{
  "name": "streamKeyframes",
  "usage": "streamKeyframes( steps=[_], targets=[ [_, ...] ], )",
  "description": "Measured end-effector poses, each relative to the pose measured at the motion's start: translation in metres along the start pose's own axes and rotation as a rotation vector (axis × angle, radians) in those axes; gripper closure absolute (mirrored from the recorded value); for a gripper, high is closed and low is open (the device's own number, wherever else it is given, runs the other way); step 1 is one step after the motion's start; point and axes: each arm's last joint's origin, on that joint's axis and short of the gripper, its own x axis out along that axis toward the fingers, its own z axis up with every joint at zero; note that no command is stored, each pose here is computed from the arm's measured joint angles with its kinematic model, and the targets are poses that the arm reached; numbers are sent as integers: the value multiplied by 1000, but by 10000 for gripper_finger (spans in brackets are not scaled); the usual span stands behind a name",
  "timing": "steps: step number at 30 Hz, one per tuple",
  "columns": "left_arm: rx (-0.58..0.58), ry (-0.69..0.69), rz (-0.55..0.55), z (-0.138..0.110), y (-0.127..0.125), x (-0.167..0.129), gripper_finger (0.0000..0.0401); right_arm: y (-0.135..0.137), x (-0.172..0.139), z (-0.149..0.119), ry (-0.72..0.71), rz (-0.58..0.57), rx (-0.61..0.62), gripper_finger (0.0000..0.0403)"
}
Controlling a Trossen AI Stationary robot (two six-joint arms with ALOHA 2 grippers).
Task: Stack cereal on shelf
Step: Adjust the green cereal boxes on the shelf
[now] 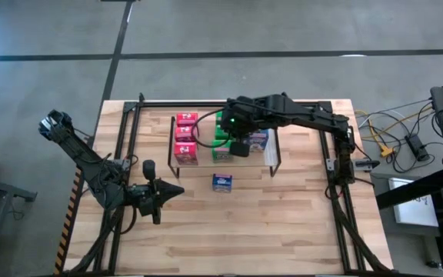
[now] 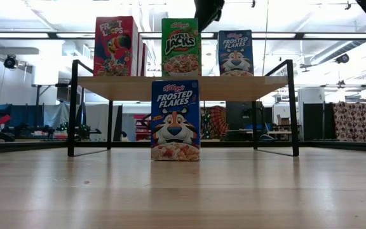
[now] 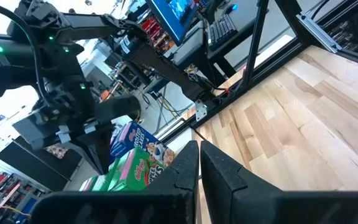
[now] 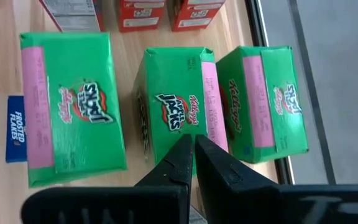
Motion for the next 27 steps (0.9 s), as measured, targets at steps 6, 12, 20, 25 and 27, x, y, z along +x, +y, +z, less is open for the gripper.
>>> streamKeyframes(
  steps=[6, 12, 20, 25, 27],
  targets=[
    [1, 0, 0, 0, 0, 0, 401, 0, 0, 3, -31, 1, -1, 390],
    [1, 0, 0, 0, 0, 0, 401, 0, 0, 3, -31, 1, -1, 390],
    [1, 0, 0, 0, 0, 0, 401, 0, -9, 6, -69, -1, 3, 390],
    [0, 0, 0, 0, 0, 0, 401, -1, -10, 6, -73, -4, 3, 390],
    [1, 0, 0, 0, 0, 0, 401, -1, -11, 7, -84, -5, -4, 390]
  ],
)
